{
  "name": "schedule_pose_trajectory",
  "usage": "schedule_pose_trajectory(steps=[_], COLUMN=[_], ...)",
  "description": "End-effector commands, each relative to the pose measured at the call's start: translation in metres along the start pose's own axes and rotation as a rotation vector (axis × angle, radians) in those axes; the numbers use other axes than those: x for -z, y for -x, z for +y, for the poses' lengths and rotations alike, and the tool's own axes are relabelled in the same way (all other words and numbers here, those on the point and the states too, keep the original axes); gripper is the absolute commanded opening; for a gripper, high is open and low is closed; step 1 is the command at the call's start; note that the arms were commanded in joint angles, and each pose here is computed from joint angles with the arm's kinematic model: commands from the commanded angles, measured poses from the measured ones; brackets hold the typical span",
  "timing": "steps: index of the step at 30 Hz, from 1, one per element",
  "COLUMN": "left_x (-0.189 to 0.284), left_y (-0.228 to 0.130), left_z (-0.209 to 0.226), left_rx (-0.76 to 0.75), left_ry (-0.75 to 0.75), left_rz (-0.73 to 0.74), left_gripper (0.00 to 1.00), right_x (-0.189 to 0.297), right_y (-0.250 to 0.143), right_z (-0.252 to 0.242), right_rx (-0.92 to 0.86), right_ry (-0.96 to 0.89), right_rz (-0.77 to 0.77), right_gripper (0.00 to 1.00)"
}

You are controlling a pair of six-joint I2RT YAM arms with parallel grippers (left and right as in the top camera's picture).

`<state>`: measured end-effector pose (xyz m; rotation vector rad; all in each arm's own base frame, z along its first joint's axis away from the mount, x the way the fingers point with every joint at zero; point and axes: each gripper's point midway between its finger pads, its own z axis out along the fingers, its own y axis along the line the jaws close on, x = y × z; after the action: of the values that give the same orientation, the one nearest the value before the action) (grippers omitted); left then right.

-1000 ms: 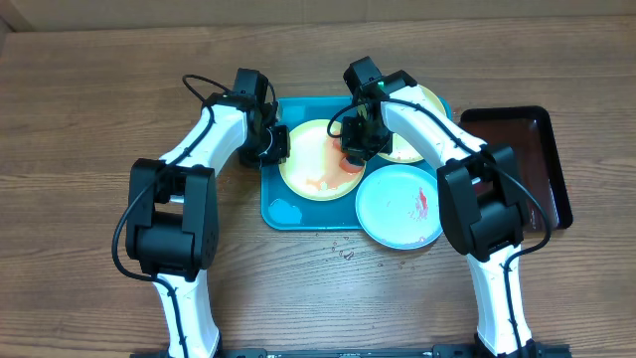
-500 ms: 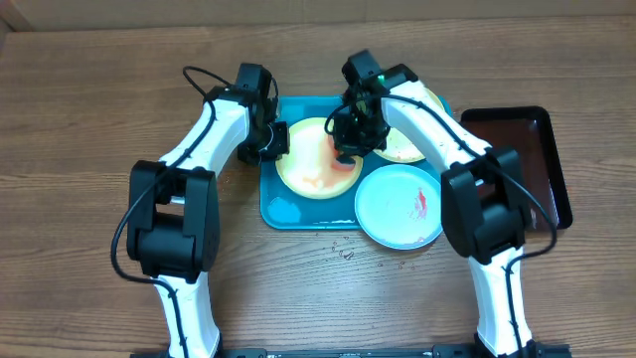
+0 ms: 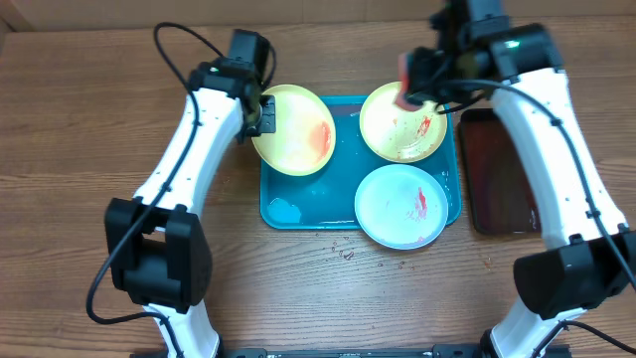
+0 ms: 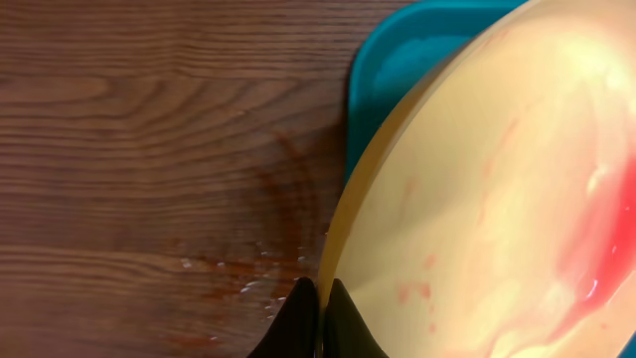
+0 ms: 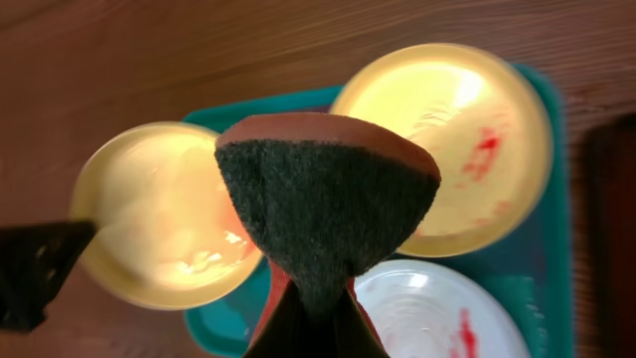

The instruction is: Clean dirty plates on tray and stack at the side

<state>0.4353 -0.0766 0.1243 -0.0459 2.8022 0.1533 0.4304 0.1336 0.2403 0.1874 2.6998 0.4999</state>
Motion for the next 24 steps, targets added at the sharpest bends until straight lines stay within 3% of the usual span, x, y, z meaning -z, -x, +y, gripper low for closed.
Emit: schedule_pose_trajectory(steps=[1,8,14,24], left_x=[0.023,0.061,0.098,0.137], left_y=[0.012,0.019,0.026,0.037], left_z=[0.004,-0.007,-0.017,-0.024], left_rx=[-0.054,-0.112,-0.088,-0.054], left_ry=[0.184,0.492,0.666,0.814], left_rz=[-0.105,-0.289,-0.471,-0.657], left_gripper=[0.04,0.04,0.04,0.04], right_x=[0.011,0.018,0.018,0.018], right_y=[0.013,0.022,0.022,0.023], right_z=[-0.029,-0.055,-0.056,-0.056], right_rx=[-0.05,-0.097,-0.084,-0.084], right_ry=[-0.054,-0.079,-0.081,-0.079], right_rz=[-0.035,-0.05,-0.051,-0.054], right_gripper=[0.04,0.04,0.04,0.04])
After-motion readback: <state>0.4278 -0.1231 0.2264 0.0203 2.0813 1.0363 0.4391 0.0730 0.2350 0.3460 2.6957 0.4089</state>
